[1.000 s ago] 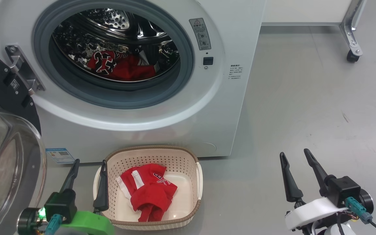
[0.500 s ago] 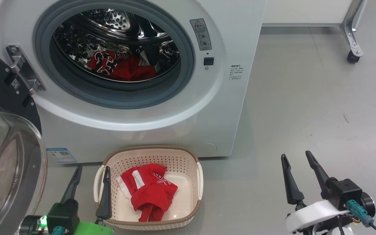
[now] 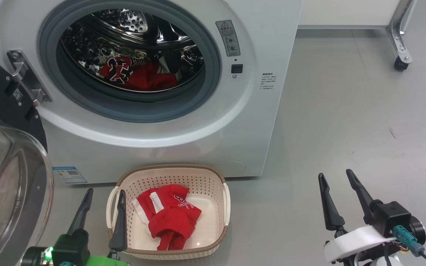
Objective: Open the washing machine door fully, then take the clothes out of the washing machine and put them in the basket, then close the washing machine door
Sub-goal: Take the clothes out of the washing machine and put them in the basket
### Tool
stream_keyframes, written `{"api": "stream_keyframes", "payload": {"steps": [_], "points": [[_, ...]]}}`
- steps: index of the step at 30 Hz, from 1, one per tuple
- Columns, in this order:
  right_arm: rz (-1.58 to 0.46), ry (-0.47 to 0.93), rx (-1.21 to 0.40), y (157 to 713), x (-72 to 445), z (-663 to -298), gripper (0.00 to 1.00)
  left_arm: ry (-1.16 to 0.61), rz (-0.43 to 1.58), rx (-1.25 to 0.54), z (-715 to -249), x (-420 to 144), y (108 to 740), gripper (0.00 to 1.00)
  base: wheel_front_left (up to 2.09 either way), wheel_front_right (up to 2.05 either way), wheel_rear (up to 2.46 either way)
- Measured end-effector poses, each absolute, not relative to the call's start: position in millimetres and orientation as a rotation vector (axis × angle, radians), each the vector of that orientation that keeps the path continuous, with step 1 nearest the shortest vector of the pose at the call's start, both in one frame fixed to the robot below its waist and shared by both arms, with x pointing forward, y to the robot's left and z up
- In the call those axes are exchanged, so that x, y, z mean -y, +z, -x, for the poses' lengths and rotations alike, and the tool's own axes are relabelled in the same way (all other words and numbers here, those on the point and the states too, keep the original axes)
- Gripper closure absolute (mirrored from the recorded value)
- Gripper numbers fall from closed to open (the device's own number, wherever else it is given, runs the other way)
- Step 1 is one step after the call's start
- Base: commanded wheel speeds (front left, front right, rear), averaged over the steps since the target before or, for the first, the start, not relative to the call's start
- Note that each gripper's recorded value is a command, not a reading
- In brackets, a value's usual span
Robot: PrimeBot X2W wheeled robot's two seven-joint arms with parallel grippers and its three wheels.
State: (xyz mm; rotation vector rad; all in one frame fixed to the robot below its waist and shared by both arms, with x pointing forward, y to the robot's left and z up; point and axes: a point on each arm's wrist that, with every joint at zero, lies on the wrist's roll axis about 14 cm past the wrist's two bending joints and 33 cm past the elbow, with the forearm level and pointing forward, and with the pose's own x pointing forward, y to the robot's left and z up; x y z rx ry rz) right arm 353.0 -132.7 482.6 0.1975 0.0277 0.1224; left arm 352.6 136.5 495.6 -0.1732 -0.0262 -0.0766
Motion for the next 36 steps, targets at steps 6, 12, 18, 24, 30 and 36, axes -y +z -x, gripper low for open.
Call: {"api": "stream_keyframes", "payload": {"steps": [6, 12, 18, 24, 30, 36], "points": [[-0.197, 0.125, -0.033, 482.4, 132.0, -351.9, 0.0, -0.078, 0.175, 0.021, -350.1, -136.0, 495.4, 0.0, 0.0, 0.0, 0.0], [-0.196, 0.136, -0.038, 482.6, 129.6, -352.3, 0.0, -0.089, 0.175, -0.033, -350.2, -132.5, 486.1, 0.0, 0.0, 0.0, 0.0], [-0.202, 0.148, -0.061, 478.0, 125.3, -354.6, 0.0, -0.114, 0.166, -0.11, -354.7, -126.7, 469.6, 0.0, 0.0, 0.0, 0.0], [-0.202, 0.152, -0.061, 478.1, 125.5, -363.6, 0.0, -0.156, 0.146, -0.149, -377.5, -118.1, 461.3, 0.0, 0.0, 0.0, 0.0], [-0.204, 0.138, -0.091, 467.4, 129.8, -374.5, 0.0, -0.234, 0.125, -0.136, -421.5, -95.9, 466.2, 0.0, 0.0, 0.0, 0.0], [-0.215, 0.167, -0.094, 463.1, 123.3, -392.7, 0.0, -0.255, 0.104, -0.151, -465.8, -88.6, 461.1, 0.0, 0.0, 0.0, 0.0]]}}
